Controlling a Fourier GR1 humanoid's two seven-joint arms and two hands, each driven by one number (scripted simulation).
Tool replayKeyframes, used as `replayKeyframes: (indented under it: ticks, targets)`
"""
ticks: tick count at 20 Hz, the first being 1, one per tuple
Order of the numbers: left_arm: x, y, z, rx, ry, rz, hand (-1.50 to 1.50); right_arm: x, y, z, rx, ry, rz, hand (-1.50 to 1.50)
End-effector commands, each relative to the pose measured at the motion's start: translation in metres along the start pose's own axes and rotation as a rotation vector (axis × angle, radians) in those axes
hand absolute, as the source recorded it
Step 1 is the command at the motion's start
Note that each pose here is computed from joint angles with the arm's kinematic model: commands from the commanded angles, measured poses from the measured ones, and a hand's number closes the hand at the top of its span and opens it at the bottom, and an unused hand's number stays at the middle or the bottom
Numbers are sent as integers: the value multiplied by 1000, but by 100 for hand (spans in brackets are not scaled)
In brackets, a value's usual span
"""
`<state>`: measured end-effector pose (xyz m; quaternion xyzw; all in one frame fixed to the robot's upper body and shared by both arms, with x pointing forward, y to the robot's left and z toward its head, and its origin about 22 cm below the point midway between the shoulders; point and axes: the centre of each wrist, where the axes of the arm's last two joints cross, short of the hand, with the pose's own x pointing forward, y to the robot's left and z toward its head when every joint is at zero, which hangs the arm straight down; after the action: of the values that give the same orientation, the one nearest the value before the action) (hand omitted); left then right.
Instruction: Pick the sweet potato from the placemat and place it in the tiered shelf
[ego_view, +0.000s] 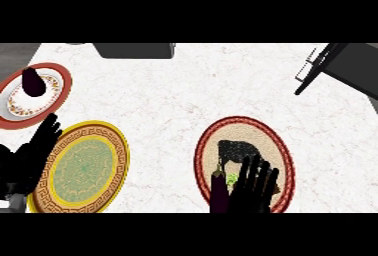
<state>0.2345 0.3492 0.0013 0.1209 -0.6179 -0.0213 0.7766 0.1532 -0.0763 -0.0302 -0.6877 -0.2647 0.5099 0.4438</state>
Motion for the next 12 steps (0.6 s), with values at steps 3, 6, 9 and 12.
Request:
replayKeyframes:
  ticks: [3,6,9,12]
  targets:
    - [-5,3,-1,-1,-6,23,0,9,-17,-12,53,97,95,-150]
    - [11,8,13,-10,9,2,0,21,-9,-16,42,112,106,-150]
    - [-7,-6,5,3,-4,14,0,12,-13,-34,37,80,71,-150]
    - [-1,-12,-1,-3,14,-6,0,29,-14,-40,33,72,85,-150]
